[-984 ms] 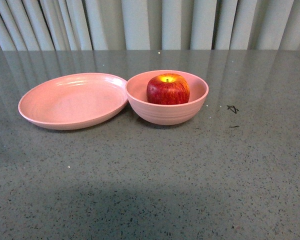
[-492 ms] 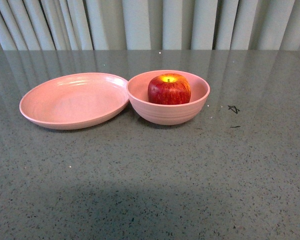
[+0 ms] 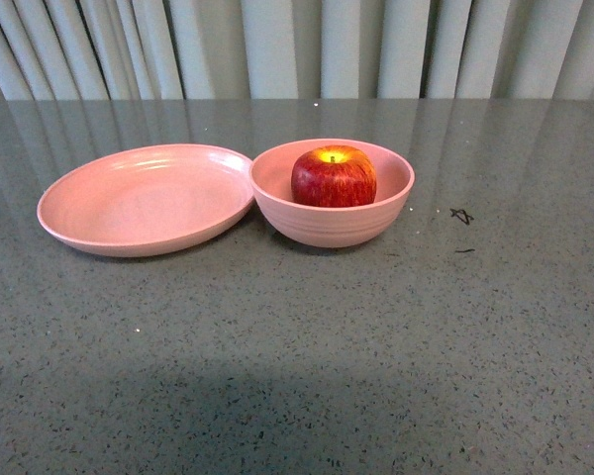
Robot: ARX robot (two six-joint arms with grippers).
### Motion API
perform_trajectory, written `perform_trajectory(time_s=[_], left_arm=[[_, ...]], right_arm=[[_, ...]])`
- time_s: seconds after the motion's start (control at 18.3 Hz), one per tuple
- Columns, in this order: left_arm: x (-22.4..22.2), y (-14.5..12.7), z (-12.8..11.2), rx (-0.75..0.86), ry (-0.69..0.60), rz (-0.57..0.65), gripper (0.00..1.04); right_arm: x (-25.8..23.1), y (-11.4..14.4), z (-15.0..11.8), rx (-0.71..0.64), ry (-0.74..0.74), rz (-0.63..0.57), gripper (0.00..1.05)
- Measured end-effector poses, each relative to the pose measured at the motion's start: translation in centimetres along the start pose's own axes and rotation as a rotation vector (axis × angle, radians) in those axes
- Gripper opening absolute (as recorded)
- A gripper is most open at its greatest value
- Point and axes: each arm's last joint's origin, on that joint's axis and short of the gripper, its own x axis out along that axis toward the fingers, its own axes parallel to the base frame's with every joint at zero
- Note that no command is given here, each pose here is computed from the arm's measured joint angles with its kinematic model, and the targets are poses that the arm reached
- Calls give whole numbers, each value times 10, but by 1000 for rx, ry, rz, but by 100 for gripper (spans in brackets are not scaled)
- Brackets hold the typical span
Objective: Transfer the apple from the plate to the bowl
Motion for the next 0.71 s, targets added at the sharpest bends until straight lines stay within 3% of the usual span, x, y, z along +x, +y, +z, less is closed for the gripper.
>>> perform_trajectory(time_s=[0.71], left_arm=[[-33, 0, -31, 0, -14, 2, 1]], right_arm=[[0, 0, 0, 0, 0, 0, 98]])
